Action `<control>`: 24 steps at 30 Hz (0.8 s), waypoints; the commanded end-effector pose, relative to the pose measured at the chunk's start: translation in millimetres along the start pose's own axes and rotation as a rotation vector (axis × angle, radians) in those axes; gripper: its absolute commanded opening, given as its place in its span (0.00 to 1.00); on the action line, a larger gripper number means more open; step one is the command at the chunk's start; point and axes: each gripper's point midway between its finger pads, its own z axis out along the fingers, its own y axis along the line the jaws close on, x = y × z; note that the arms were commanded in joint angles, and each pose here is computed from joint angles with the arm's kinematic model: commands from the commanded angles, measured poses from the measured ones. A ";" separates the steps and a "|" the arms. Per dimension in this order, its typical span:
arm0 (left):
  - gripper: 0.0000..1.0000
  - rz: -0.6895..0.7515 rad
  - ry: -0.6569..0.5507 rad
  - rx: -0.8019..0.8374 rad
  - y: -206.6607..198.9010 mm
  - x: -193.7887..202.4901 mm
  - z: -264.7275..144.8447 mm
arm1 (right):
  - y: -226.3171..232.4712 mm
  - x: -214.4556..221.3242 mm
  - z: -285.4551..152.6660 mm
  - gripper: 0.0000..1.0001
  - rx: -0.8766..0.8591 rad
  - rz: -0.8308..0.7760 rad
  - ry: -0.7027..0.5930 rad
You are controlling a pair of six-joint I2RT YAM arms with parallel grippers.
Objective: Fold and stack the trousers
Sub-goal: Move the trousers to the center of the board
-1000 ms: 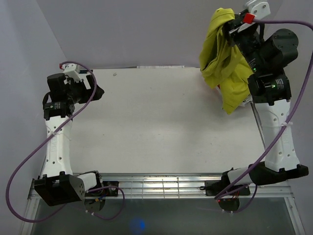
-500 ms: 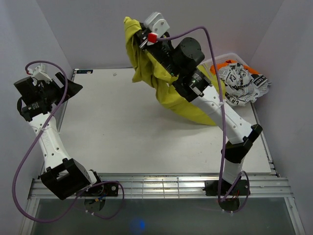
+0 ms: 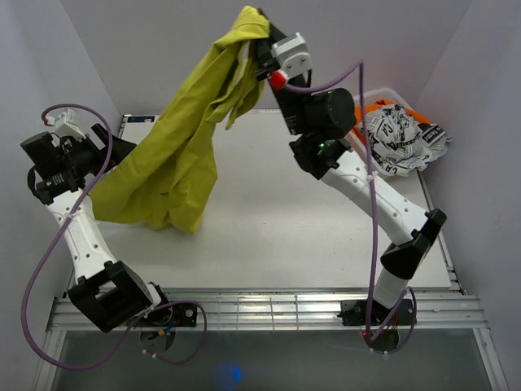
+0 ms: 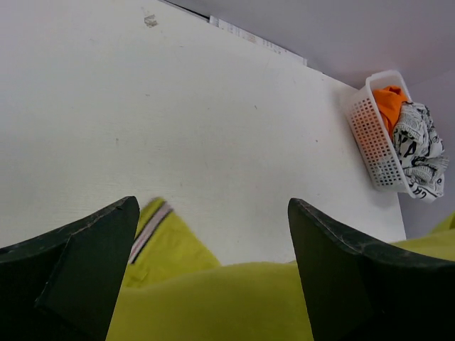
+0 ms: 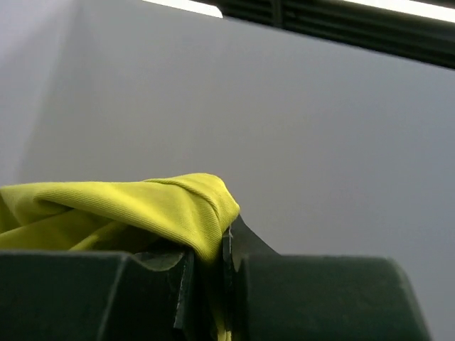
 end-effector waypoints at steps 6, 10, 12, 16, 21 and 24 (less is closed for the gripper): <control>0.98 0.234 0.050 0.105 0.2 24.6 -1.0 | -206.7 95.5 -131.2 0.08 0.243 -0.301 0.399; 0.98 0.244 0.132 0.167 7.7 46.1 5.5 | -160.3 213.5 -241.9 0.08 -0.017 -0.349 0.798; 0.98 0.278 0.168 0.210 7.3 57.6 4.6 | -133.9 254.3 -304.5 0.08 -0.132 -0.313 0.981; 0.98 0.384 0.233 0.255 6.2 83.2 -3.7 | -106.2 277.1 -364.5 0.08 -0.229 -0.214 1.154; 0.98 0.522 0.399 0.321 -0.5 144.2 -13.2 | -97.6 269.8 -389.8 0.08 -0.274 -0.165 1.238; 0.95 0.691 0.541 0.386 -15.1 198.2 -10.2 | -104.1 265.0 -393.2 0.08 -0.256 -0.192 1.253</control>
